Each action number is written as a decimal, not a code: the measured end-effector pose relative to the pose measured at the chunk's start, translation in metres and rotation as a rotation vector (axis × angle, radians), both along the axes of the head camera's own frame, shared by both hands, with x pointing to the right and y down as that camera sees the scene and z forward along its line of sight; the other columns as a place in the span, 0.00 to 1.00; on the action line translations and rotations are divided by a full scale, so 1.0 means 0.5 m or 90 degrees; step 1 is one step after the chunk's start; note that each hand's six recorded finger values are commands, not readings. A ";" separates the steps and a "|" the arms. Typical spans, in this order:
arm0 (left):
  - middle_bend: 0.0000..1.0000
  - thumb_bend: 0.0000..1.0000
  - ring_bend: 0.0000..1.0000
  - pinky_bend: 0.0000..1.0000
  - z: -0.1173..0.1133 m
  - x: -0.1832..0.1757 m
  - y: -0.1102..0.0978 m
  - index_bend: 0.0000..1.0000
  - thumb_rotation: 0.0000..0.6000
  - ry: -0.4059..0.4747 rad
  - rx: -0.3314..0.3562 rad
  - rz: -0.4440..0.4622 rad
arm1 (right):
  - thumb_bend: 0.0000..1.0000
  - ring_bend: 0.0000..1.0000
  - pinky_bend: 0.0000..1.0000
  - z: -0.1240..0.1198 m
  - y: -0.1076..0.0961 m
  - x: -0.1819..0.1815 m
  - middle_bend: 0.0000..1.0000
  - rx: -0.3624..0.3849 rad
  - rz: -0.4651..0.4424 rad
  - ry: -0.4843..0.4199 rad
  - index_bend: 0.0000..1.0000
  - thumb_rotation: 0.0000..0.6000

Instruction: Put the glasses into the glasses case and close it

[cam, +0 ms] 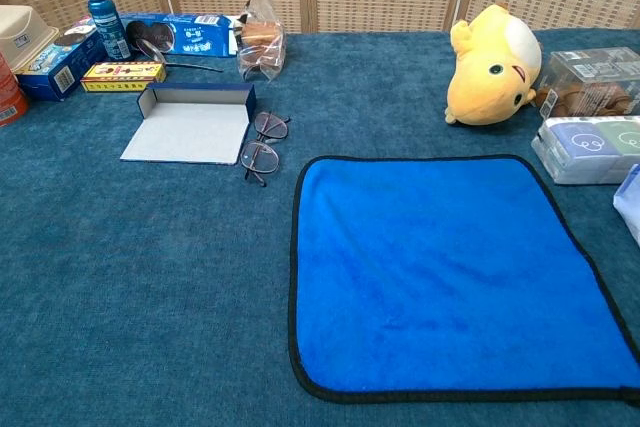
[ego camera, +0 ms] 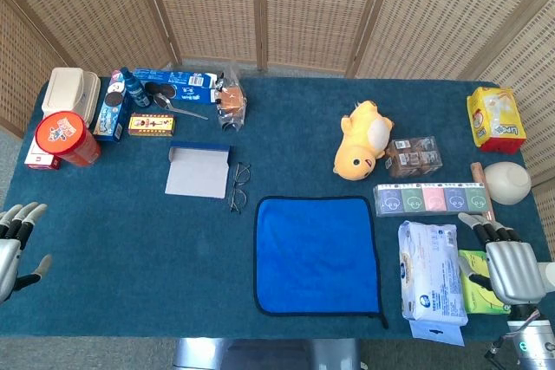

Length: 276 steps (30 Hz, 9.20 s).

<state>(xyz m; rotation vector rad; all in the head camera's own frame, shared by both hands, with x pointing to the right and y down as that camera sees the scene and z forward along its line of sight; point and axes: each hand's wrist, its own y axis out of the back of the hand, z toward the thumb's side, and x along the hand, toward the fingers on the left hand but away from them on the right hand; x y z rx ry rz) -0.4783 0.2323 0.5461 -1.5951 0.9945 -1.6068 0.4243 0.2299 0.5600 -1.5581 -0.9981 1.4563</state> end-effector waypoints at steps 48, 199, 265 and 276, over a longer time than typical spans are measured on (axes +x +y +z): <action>0.14 0.30 0.08 0.07 0.152 0.189 -0.266 0.10 0.77 0.137 -0.201 0.133 | 0.31 0.27 0.37 -0.034 0.027 0.015 0.26 0.021 0.045 0.027 0.21 1.00; 0.07 0.33 0.00 0.08 0.315 0.484 -0.387 0.20 1.00 0.070 -0.079 0.412 | 0.31 0.28 0.37 -0.049 0.073 0.071 0.26 0.027 0.121 0.038 0.19 1.00; 0.15 0.33 0.12 0.18 0.315 0.464 -0.338 0.21 1.00 0.122 -0.184 0.402 | 0.30 0.28 0.37 -0.076 0.089 0.083 0.26 0.048 0.136 0.038 0.16 1.00; 0.29 0.33 0.21 0.19 0.314 0.450 -0.305 0.22 1.00 0.104 -0.296 0.391 | 0.31 0.29 0.37 -0.081 0.092 0.084 0.26 0.053 0.138 0.038 0.16 1.00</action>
